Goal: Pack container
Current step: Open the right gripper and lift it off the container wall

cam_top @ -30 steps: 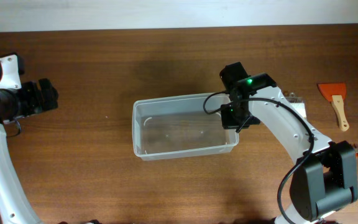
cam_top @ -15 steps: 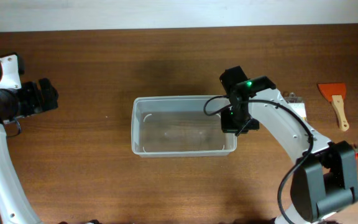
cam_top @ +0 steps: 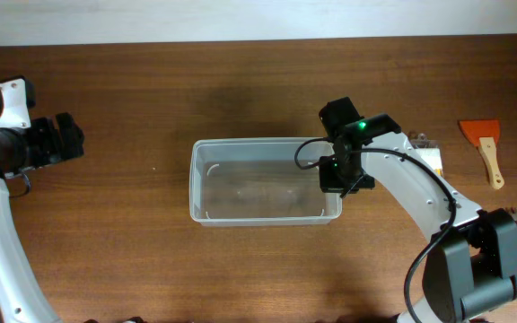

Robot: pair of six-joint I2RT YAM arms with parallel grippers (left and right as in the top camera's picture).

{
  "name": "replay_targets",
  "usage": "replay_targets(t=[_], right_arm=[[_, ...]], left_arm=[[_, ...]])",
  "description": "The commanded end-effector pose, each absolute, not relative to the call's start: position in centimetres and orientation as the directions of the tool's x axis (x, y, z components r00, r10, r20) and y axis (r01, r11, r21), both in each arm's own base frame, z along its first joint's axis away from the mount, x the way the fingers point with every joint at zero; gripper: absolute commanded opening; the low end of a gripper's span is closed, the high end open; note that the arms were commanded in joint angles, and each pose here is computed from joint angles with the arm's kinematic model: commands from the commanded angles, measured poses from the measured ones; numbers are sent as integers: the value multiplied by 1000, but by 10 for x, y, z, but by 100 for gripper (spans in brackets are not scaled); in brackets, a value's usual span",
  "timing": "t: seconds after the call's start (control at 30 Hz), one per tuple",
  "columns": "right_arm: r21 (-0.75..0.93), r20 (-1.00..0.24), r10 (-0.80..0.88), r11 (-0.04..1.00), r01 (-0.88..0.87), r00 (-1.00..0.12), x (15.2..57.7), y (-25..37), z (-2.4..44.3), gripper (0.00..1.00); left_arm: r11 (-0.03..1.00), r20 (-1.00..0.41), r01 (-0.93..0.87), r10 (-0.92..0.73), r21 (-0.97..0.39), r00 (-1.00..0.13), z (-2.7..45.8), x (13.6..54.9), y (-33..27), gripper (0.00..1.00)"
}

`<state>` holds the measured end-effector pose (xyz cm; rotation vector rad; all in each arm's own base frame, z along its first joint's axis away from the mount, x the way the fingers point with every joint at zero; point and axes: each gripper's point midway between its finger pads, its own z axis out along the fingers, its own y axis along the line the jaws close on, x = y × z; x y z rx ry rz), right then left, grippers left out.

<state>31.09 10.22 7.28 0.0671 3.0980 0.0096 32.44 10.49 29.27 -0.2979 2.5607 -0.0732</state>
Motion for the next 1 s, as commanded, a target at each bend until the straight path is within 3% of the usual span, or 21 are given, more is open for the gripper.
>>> replay_targets(t=[0.0,0.2,0.5,0.87,0.97], right_arm=[[-9,12,49,999,49,-999,302,100,51,4],[-5,1,6,1000,6,-1000,305,101,52,6],[-4,-1,-12,1000,-12,-1000,305,101,52,22],[-3,-31,-65,998,-65,-997,315,103,59,22],[4,-65,-79,997,-80,-995,325,106,69,26]], left_arm=[[972,-540,-199,-234,-123,-808,299,328,106,99],[972,-540,-199,-234,-124,-809,299,328,106,99],[972,-539,-199,-235,-124,-809,299,328,106,99],[972,-540,-199,-234,-123,-809,299,328,106,99],[972,-540,-199,-234,-123,-809,299,328,106,99]])
